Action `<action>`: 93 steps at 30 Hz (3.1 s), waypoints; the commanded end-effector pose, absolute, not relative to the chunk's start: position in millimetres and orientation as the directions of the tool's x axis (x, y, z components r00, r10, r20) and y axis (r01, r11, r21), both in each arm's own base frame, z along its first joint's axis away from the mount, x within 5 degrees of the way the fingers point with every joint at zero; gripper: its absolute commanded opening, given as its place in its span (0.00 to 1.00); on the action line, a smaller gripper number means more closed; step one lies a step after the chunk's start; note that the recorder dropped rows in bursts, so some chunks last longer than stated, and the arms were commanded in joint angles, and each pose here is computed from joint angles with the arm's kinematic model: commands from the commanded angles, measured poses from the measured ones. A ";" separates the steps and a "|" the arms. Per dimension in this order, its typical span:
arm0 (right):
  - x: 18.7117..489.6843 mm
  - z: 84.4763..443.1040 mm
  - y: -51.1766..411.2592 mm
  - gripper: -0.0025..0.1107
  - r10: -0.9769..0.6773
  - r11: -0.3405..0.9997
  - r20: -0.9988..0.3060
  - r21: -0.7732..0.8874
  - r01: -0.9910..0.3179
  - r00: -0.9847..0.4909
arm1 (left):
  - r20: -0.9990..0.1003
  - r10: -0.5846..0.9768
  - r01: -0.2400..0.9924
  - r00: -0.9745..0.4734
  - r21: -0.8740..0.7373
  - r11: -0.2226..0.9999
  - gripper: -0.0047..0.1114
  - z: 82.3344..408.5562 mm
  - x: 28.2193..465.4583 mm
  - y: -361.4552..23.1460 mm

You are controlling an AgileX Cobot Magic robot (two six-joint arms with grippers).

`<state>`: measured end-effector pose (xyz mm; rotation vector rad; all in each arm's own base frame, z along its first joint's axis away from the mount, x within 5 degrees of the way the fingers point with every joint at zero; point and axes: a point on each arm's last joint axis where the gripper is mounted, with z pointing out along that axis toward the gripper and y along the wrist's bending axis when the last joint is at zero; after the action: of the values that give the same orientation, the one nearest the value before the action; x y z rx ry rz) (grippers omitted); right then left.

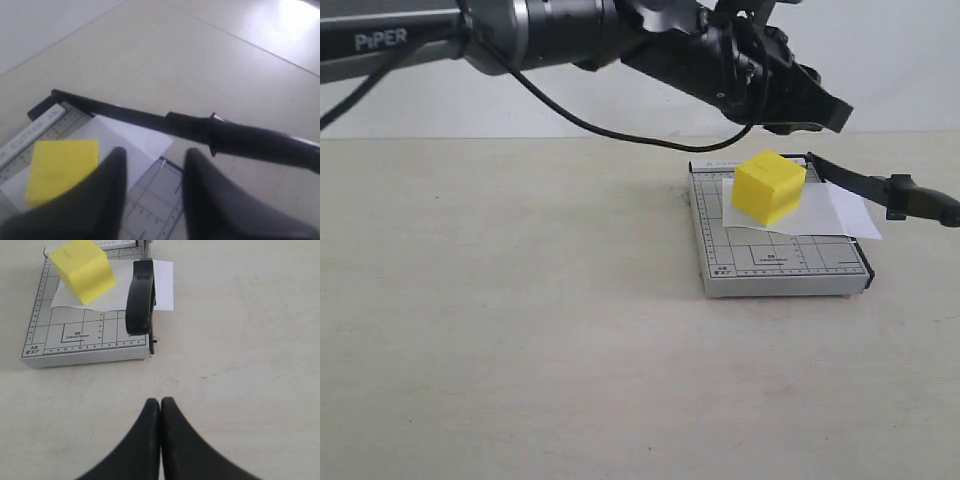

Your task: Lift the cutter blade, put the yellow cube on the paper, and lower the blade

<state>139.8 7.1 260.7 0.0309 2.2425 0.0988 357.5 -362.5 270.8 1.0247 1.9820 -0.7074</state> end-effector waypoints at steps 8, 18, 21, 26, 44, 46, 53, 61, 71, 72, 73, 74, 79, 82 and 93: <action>139.3 260.5 6.7 0.02 0.033 0.998 -0.782 0.062 -0.025 -0.622 | -0.802 0.418 0.797 -0.427 -0.115 0.593 0.08 368.5 313.1 -314.3; 138.1 259.0 6.9 0.02 0.034 0.998 -0.769 0.065 -0.025 -0.639 | -0.889 0.458 0.572 0.008 0.379 0.727 0.08 415.1 259.6 -202.2; 138.1 259.0 6.9 0.02 0.034 0.998 -0.769 0.065 -0.025 -0.639 | -0.803 0.590 0.439 0.086 0.562 0.701 0.08 406.0 259.6 -150.1; 138.1 259.0 6.9 0.02 0.034 0.998 -0.769 0.065 -0.025 -0.639 | -0.802 0.538 0.182 -0.257 0.507 0.843 0.08 377.1 278.1 -39.5; 143.2 266.3 6.3 0.02 -0.041 0.998 -0.830 -0.004 -0.068 -0.556 | -0.996 0.067 -0.170 0.064 0.055 0.984 0.08 316.6 88.4 14.9; 145.4 269.7 6.0 0.02 -0.039 0.998 -0.854 -0.007 -0.063 -0.518 | -0.996 0.062 -0.153 0.056 0.053 0.987 0.08 300.7 79.7 12.2; 152.8 298.6 5.4 0.02 -0.070 0.997 -0.922 -0.048 -0.067 -0.381 | -0.993 0.060 -0.116 -0.099 0.071 0.991 0.08 232.2 74.9 9.4; 154.5 329.1 5.7 0.02 -0.203 0.978 -0.926 -0.177 -0.111 -0.318 | -0.972 0.035 -0.111 -0.231 0.062 0.992 0.08 190.5 73.0 9.5; 164.4 320.1 6.1 0.29 -0.243 0.969 -0.897 -0.206 -0.139 -0.368 | -0.966 -0.080 -0.141 -0.246 -0.046 0.989 0.08 187.8 72.3 9.7; 168.5 318.0 6.1 0.36 -0.243 0.969 -0.895 -0.205 -0.139 -0.374 | -0.965 -0.109 -0.147 -0.239 -0.075 0.986 0.08 188.0 72.4 9.6; 173.0 316.3 6.0 0.44 -0.242 0.969 -0.895 -0.205 -0.137 -0.375 | -0.964 -0.126 -0.151 -0.235 -0.092 0.984 0.08 188.1 72.4 9.6; 177.4 313.8 6.1 0.48 -0.238 0.970 -0.893 -0.200 -0.137 -0.382 | -0.965 -0.126 -0.151 -0.232 -0.092 0.984 0.08 188.5 72.5 9.6; 197.9 295.5 6.3 0.51 -0.230 0.972 -0.859 -0.182 -0.147 -0.458 | -0.965 -0.125 -0.148 -0.229 -0.093 0.985 0.08 188.8 72.6 9.4; 209.3 288.5 6.7 0.51 -0.188 0.981 -0.841 -0.138 -0.135 -0.507 | -0.966 -0.123 -0.140 -0.228 -0.093 0.986 0.08 188.9 72.7 8.9; 242.1 284.1 8.7 0.51 -0.114 0.992 -0.739 -0.047 -0.119 -0.664 | -0.966 -0.123 -0.140 -0.228 -0.093 0.986 0.08 188.9 72.7 8.9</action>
<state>234.2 9.1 289.4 -0.1683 2.2526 -0.0001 73.0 9.6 188.3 -0.1831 1.8254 0.0373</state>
